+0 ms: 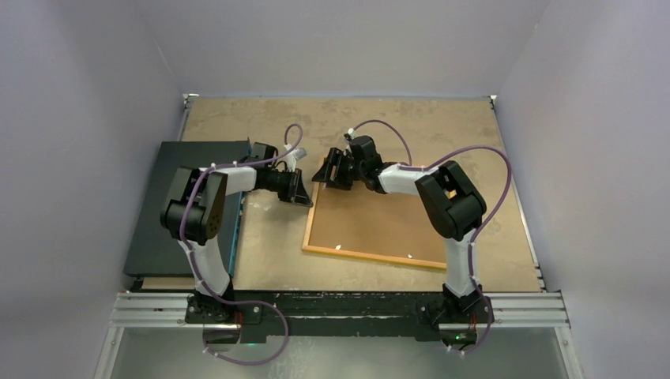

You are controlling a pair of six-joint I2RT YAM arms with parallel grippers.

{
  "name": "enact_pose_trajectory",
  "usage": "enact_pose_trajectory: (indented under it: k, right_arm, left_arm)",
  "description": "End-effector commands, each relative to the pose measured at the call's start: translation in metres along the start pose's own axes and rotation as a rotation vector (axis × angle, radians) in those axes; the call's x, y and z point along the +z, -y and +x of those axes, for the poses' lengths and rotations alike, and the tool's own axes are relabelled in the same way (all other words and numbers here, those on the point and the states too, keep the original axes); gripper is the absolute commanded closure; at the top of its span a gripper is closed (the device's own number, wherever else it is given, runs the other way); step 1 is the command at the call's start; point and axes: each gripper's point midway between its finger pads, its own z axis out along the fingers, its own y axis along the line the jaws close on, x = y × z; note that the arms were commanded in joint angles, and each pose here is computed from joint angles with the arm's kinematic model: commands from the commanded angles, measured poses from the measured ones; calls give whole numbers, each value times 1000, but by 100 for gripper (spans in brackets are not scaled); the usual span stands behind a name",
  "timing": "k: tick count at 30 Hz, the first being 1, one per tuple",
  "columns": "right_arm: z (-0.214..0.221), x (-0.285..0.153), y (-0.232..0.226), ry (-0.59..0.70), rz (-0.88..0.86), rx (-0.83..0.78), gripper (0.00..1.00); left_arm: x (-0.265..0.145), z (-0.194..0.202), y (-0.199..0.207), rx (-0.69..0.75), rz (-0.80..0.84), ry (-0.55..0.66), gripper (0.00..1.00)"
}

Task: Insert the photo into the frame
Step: Install the photo frame at the center of the board.

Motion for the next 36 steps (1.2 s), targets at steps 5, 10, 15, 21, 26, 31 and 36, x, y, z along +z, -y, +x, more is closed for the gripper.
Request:
enact_pose_trajectory:
  k: [5, 10, 15, 21, 26, 31, 36]
  right_arm:
    - [6, 9, 1, -21, 5, -21, 37]
    - [11, 11, -2, -45, -15, -28, 39]
    - [13, 13, -7, -62, -41, -35, 40]
    - [22, 17, -10, -102, -64, -41, 42]
    - [25, 16, -12, -119, -70, -47, 43]
    - [27, 14, -15, -135, -77, -51, 44]
    - [23, 11, -27, -149, -107, -89, 41]
  left_arm:
    - [2, 8, -23, 31, -107, -5, 100]
    - [2, 8, -23, 32, -109, -5, 100]
    - [2, 8, -24, 31, -109, -5, 100]
    - [2, 6, -24, 39, -112, -2, 100]
    - [2, 6, -24, 39, -111, -2, 100]
    - [0, 2, -22, 46, -113, 4, 100]
    - [-4, -6, -18, 60, -115, 17, 100]
